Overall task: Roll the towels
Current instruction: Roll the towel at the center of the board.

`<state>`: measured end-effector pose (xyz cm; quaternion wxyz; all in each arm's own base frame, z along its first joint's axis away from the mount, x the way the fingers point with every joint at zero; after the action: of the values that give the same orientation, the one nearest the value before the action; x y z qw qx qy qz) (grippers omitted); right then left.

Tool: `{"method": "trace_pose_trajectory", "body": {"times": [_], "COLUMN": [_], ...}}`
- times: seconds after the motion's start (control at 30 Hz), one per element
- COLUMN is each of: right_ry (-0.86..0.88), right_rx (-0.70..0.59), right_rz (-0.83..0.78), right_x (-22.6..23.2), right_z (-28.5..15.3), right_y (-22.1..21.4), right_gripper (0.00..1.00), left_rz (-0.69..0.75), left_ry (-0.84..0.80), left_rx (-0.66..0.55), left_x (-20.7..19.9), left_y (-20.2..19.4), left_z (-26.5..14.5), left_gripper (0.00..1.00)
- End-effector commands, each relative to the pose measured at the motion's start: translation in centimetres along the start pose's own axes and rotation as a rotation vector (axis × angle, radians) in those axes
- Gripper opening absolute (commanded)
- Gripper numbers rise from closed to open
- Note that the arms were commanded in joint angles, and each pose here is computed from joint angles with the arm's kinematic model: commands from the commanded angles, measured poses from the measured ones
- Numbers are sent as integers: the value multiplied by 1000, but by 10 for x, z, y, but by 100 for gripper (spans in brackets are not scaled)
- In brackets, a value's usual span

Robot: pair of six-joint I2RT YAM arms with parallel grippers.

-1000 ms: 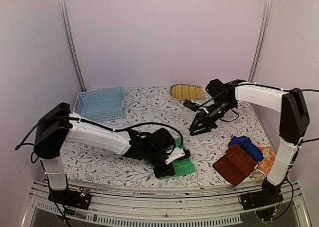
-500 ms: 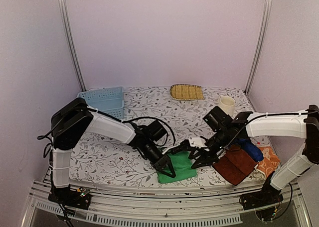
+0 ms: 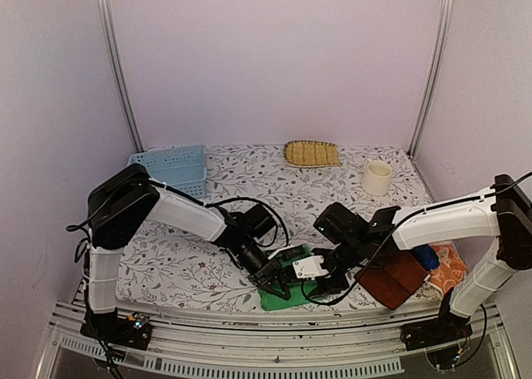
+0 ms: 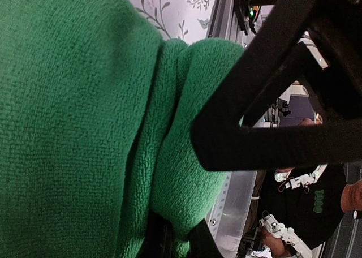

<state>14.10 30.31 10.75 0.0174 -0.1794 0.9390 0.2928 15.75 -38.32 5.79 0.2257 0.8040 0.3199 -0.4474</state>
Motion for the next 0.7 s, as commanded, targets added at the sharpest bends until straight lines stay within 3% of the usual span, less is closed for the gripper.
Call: {"method": "trace_pose_trajectory", "body": {"times": [0.0,0.17,0.4,0.67], "right_ry": [8,76,77,92], "right_rx": [4,-61,24,69], "right_rz": [-7,7,21,24], "right_x": [5,11,17,19], "right_z": [3,-9,16,32], "right_y": [3,20,3,-8], "right_gripper": [55,55,54,36], "left_rz": [-182,-191,-190,-170], "left_ry": [111,115,132,143], "left_rx": [58,48,31,9], "left_x": [40,43,46,44], "left_y": [-26,-26,-24,-20], "left_z": [9,8,6,0], "left_gripper": [0,0,0,0]}}
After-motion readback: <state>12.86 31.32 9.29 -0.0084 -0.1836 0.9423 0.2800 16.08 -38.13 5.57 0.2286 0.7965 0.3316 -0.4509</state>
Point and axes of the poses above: each gripper's point midway between its finger pads, its own z axis out along the fingers, its own x axis along the line the jaws close on, y = z × x, the point moved 6 cm from there along -z, back along the fingers, and after that the axes turned 4 degrees about -z, right-handed, at the moved point
